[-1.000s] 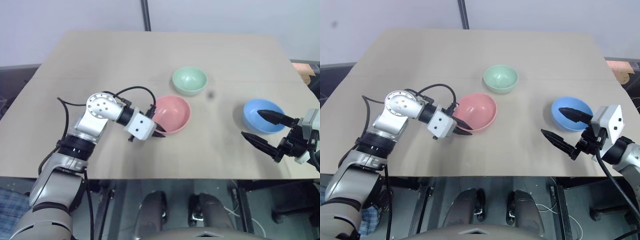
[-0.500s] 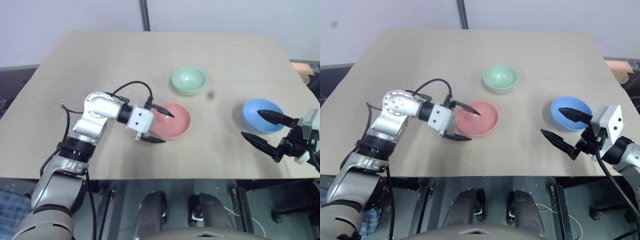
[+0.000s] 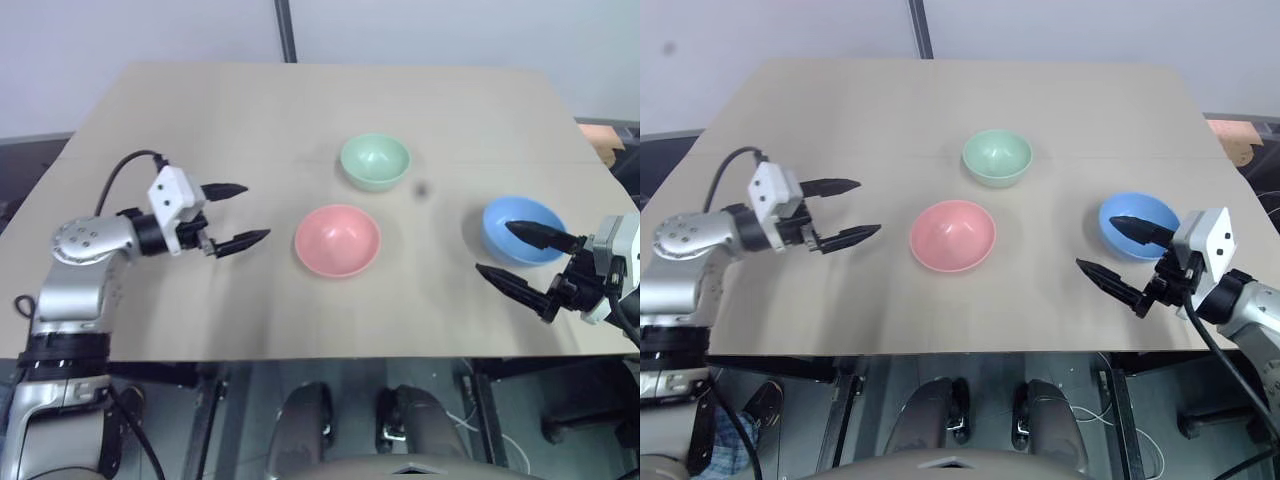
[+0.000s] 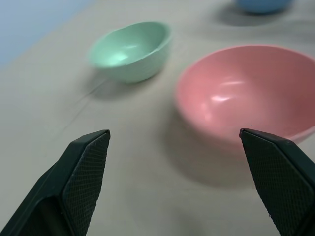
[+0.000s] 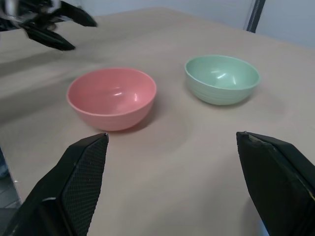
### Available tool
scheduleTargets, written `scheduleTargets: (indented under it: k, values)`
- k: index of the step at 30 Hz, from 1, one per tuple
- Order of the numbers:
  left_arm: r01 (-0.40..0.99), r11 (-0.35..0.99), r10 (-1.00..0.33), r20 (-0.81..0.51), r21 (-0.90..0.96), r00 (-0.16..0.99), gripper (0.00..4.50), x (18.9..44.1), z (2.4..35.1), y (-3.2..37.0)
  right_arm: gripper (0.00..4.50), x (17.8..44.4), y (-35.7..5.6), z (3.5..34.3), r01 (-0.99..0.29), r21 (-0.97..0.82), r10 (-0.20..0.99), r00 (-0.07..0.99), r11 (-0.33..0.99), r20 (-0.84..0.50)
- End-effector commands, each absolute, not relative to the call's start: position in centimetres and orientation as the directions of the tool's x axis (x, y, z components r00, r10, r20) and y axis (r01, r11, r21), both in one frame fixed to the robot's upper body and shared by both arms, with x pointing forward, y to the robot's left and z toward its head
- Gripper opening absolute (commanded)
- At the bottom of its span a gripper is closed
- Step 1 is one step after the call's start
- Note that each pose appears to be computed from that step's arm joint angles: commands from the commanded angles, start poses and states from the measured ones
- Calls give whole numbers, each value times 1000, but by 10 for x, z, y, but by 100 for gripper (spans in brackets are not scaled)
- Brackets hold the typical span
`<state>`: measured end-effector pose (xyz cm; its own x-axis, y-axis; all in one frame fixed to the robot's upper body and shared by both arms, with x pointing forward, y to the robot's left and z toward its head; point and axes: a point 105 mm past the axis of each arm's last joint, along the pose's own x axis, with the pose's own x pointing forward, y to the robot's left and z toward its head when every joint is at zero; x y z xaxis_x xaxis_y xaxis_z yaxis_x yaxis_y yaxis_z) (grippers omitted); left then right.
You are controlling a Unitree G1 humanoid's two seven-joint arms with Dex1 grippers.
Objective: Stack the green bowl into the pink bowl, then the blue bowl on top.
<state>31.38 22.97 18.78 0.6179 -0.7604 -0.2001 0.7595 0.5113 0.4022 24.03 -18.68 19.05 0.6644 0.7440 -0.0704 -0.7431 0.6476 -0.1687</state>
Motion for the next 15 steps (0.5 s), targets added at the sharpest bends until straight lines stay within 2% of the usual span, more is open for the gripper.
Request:
scheduleTargets:
  k: [1, 8, 15]
  values:
    - [748, 520, -764, -168, 412, 623, 445, 296, 201, 229, 450, 247, -185, 196, -747, -203, 753, 655, 633, -66]
    - [706, 595, -716, -146, 383, 683, 445, 281, 196, 233, 450, 257, -180, 195, -770, -211, 776, 627, 602, -73]
    - [699, 608, -705, -149, 376, 694, 445, 275, 193, 233, 450, 260, -178, 195, -789, -217, 794, 602, 575, -86]
